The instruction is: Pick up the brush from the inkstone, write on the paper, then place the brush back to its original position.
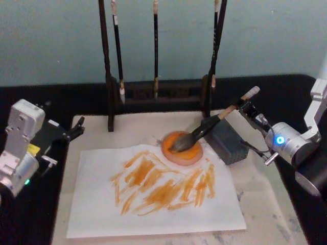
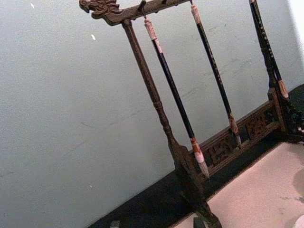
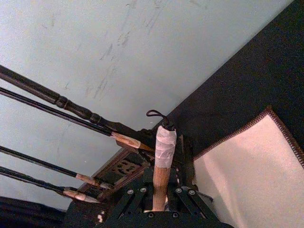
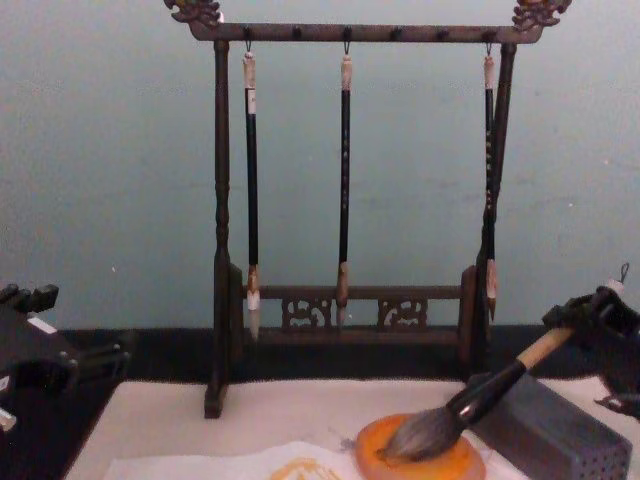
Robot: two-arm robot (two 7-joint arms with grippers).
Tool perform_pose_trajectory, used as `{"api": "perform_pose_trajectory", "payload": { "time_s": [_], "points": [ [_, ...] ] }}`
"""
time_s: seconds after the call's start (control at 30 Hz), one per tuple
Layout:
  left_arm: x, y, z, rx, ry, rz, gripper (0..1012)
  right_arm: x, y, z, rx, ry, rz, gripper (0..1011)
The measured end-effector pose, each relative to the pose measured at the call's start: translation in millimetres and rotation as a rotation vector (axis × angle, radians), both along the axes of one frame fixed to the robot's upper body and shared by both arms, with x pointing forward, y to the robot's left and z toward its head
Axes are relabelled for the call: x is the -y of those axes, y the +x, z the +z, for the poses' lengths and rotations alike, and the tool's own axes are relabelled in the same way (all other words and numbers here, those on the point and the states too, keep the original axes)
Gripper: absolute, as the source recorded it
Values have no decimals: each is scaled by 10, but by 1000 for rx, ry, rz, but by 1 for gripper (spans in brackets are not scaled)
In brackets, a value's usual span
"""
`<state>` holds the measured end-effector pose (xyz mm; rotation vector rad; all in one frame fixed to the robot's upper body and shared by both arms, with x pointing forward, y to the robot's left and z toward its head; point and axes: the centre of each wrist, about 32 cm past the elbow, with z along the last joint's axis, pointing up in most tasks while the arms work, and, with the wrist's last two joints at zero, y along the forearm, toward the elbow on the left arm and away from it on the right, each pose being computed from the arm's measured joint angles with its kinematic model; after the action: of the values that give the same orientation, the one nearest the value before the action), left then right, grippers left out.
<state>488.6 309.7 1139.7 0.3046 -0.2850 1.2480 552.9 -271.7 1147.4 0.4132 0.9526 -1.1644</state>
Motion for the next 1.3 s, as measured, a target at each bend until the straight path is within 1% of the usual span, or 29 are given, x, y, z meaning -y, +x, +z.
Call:
{"api": "perform_pose_trajectory", "payload": {
  "time_s": [0.47, 0.57, 0.63, 0.7, 0.73, 0.77, 0.8, 0.83, 0.87, 0.97, 1.0, 1.03, 1.07, 1.17, 1.2, 1.23, 1.3],
  "points": [
    [0, 0, 0, 0, 0, 0, 1001, 3, -1, -4, -1, 0, -3, 167],
    [0, 0, 0, 0, 0, 0, 1001, 6, -1, -4, -2, -1, -4, 245],
    [0, 0, 0, 0, 0, 0, 1001, 5, -2, -4, -2, -1, -4, 320],
    [0, 0, 0, 0, 0, 0, 1001, 5, -2, -5, -2, -1, -4, 361],
    [0, 0, 0, 0, 0, 0, 1001, 5, -2, -5, -3, -1, -4, 421],
    [0, 0, 0, 0, 0, 0, 1001, 5, -2, -5, -3, -1, -4, 421],
    [0, 0, 0, 0, 0, 0, 1001, 5, -2, -5, -3, 0, -4, 462],
    [0, 0, 0, 0, 0, 0, 1001, 5, -3, -5, -3, 0, -4, 477],
    [0, 0, 0, 0, 0, 0, 1001, 4, -3, -6, -3, 0, -4, 537],
    [0, 0, 0, 0, 0, 0, 1001, 4, -3, -6, -3, 0, -4, 596],
    [0, 0, 0, 0, 0, 0, 1001, 3, -3, -5, -3, 0, -4, 662],
    [0, 0, 0, 0, 0, 0, 1001, 4, -3, -5, -3, 0, -4, 680],
    [0, 0, 0, 0, 0, 0, 1001, 3, -3, -4, -3, 0, -4, 737],
    [0, 0, 0, 0, 0, 0, 1001, 3, -3, -4, -3, 1, -3, 817],
    [0, 0, 0, 0, 0, 0, 1001, 3, -3, -4, -3, 1, -3, 817],
    [0, 0, 0, 0, 0, 0, 1001, 2, -3, -3, -3, 1, -3, 868],
    [0, 0, 0, 0, 0, 0, 1001, 2, -3, -3, -3, 1, -3, 915]
  ]
}}
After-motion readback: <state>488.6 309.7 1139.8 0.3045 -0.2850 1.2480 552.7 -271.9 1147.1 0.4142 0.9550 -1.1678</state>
